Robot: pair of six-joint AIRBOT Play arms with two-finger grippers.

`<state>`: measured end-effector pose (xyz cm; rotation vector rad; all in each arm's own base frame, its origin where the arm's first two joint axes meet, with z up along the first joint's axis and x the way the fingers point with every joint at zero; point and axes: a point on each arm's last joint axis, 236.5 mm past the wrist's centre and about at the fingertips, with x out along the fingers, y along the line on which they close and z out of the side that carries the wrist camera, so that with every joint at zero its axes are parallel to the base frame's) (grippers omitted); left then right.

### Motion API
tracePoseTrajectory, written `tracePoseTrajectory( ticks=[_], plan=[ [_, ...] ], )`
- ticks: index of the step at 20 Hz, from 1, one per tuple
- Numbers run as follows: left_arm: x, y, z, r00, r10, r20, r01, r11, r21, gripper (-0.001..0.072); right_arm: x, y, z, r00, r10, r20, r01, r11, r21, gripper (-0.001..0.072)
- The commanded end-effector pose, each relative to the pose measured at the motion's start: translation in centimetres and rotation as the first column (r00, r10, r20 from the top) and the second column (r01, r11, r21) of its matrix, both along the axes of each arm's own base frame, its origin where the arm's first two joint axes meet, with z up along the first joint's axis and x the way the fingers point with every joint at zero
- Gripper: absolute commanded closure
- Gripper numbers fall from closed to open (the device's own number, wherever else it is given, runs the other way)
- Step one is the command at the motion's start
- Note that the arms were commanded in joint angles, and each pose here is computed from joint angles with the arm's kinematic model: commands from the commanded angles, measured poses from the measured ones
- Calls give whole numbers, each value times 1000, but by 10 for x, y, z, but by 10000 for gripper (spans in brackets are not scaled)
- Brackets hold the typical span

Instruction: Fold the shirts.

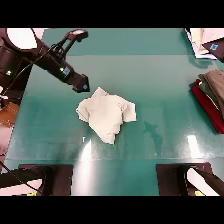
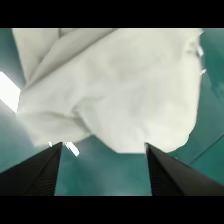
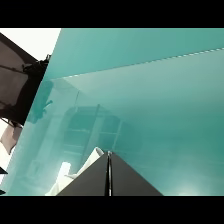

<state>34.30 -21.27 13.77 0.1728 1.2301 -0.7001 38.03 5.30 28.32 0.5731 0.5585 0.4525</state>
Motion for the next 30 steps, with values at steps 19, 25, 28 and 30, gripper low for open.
tracePoseTrajectory(
  ticks=[19, 25, 28, 30],
  plan=[
    [-141, -100, -162, 923, 226, -311, -322, 896, -307, 94, -2, 1, -2, 1000, 6, -7, -6, 1000, -4, 692],
    [-139, -101, -160, 913, 247, -323, -350, 884, -312, 674, -5, 4, -4, 999, 24, -22, -24, 1000, -5, 692],
    [-139, -100, -161, 915, 245, -322, -346, 886, -309, 685, -6, 4, -5, 999, 25, -23, -25, 1000, -6, 692],
    [-138, -93, -153, 927, 225, -301, -316, 901, -298, 686, -6, 4, -5, 999, 27, -24, -27, 1000, -6, 692]
  ],
)
